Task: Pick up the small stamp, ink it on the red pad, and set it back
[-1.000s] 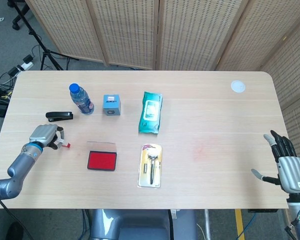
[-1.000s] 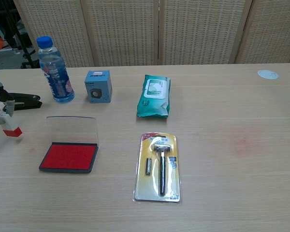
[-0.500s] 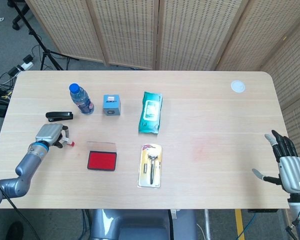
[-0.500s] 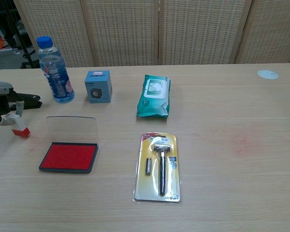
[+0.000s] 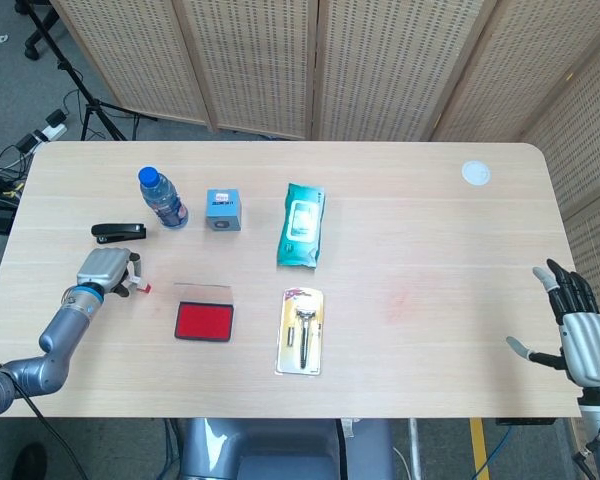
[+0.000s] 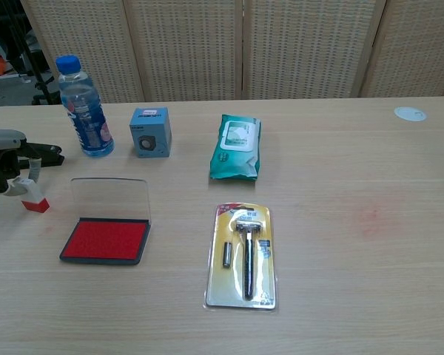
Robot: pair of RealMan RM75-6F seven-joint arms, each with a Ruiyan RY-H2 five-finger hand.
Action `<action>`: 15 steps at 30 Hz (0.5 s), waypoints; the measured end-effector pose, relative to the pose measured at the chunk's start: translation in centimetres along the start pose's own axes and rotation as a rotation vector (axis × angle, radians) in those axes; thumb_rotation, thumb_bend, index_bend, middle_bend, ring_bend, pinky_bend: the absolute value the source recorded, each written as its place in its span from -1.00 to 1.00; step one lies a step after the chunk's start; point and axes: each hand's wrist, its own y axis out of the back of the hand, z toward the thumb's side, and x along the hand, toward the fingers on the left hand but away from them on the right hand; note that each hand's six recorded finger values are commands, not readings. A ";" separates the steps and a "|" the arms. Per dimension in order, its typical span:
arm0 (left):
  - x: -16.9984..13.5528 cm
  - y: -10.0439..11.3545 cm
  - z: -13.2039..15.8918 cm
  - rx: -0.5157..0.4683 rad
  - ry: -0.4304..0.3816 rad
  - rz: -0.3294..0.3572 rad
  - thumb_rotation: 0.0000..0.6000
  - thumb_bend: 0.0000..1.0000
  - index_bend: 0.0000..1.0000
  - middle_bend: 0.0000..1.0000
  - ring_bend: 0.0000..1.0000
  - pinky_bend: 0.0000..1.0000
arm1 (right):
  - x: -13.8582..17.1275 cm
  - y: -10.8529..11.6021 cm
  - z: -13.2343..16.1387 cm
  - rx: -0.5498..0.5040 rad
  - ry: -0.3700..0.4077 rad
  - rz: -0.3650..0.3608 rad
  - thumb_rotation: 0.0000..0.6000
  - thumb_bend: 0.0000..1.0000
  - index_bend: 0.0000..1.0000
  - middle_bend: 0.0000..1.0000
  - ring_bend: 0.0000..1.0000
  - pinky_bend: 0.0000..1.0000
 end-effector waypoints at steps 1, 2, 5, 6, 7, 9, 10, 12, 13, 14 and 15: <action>0.0 0.0 0.0 0.002 0.001 0.001 1.00 -0.32 0.07 1.00 1.00 0.84 | 0.0 0.0 0.0 -0.001 0.000 -0.001 1.00 -1.00 -1.00 -1.00 -1.00 -1.00; 0.0 0.0 0.0 0.003 0.002 0.001 1.00 -0.35 0.03 1.00 1.00 0.84 | 0.0 0.0 0.0 -0.001 -0.001 -0.002 1.00 -1.00 -1.00 -1.00 -1.00 -1.00; -0.1 0.0 0.1 0.007 0.002 0.001 1.00 -0.40 -0.04 1.00 1.00 0.84 | 0.0 0.1 0.0 -0.002 0.001 -0.004 1.00 -1.00 -1.00 -1.00 -1.00 -1.00; -0.1 0.0 0.1 0.007 0.003 0.000 1.00 -0.40 -0.05 1.00 1.00 0.84 | 0.0 0.1 0.0 -0.003 0.002 -0.004 1.00 -1.00 -1.00 -1.00 -1.00 -1.00; -0.1 0.0 0.0 0.007 0.004 0.000 1.00 -0.41 -0.06 1.00 1.00 0.84 | 0.0 0.1 0.0 -0.003 0.002 -0.004 1.00 -1.00 -1.00 -1.00 -1.00 -1.00; -0.2 0.1 0.0 0.010 0.005 0.001 1.00 -0.41 -0.06 1.00 1.00 0.84 | 0.0 0.1 0.0 -0.003 0.001 -0.004 1.00 -1.00 -1.00 -1.00 -1.00 -1.00; -0.2 0.1 0.0 0.011 0.006 0.002 1.00 -0.41 -0.07 1.00 1.00 0.84 | 0.0 0.1 0.0 -0.003 0.001 -0.004 1.00 -1.00 -1.00 -1.00 -1.00 -1.00; -0.2 0.1 0.0 0.010 0.007 0.001 1.00 -0.41 -0.07 1.00 1.00 0.84 | 0.0 0.1 0.0 -0.004 0.000 -0.005 1.00 -1.00 -1.00 -1.00 -1.00 -1.00; -0.3 0.1 0.0 0.012 0.008 0.002 1.00 -0.41 -0.08 1.00 1.00 0.84 | 0.0 0.1 0.0 -0.004 -0.001 -0.006 1.00 -1.00 -1.00 -1.00 -1.00 -1.00; -0.3 0.2 0.0 0.014 0.008 0.003 1.00 -0.41 -0.09 1.00 1.00 0.84 | 0.0 0.1 0.0 -0.004 -0.001 -0.006 1.00 -1.00 -1.00 -1.00 -1.00 -1.00; -0.3 0.2 0.0 0.017 0.008 0.004 1.00 -0.41 -0.10 1.00 1.00 0.84 | 0.0 0.1 0.0 -0.005 -0.002 -0.006 1.00 -1.00 -1.00 -1.00 -1.00 -1.00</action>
